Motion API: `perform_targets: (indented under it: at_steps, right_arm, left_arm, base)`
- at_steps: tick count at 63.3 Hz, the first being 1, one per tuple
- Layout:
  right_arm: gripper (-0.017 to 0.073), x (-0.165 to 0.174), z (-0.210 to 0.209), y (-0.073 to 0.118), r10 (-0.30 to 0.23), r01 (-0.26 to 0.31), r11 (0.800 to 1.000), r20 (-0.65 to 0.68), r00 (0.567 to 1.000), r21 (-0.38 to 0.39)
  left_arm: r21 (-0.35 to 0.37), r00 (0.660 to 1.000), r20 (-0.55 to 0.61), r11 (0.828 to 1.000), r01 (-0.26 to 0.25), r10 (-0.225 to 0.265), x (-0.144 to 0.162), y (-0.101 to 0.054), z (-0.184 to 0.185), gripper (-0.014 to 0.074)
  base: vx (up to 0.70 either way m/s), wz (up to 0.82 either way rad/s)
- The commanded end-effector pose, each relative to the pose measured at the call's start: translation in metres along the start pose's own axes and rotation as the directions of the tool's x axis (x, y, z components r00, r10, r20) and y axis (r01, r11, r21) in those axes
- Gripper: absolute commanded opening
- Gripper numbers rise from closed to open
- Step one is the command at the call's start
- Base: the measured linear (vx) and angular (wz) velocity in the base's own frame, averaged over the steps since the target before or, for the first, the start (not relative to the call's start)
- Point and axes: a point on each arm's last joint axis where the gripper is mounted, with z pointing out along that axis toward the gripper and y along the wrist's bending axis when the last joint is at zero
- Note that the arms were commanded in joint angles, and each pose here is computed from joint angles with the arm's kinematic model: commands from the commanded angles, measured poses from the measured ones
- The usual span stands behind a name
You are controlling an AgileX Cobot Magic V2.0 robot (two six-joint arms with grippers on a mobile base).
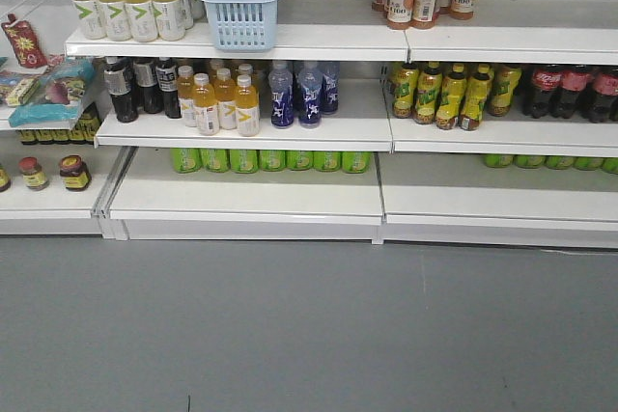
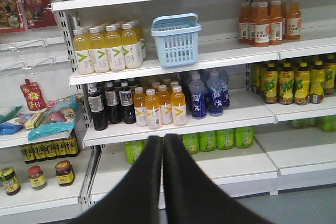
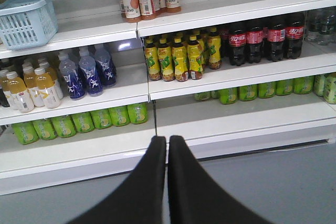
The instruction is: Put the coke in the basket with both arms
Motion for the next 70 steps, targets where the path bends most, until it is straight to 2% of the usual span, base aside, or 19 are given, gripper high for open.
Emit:
perform_targets:
  at_steps: [1, 70]
  right_arm:
    - [-0.0002, -0.0032, -0.0005, 0.001, -0.006, 0.007, 1.0, 0.073, 0.997, -0.013]
    - [-0.0002, -0.0032, -0.0005, 0.001, -0.006, 0.007, 1.0, 0.073, 0.997, -0.013]
  left_arm:
    - [0.029, 0.996, 0.089, 1.0, 0.001, -0.003, -0.0078, -0.0024, -0.0013, -0.0006]
    - [0.029, 0.996, 0.089, 1.0, 0.001, -0.003, -0.0078, -0.0024, -0.0013, -0.0006]
  base:
    - [0.16, 0.03]
    - [0.26, -0.02]
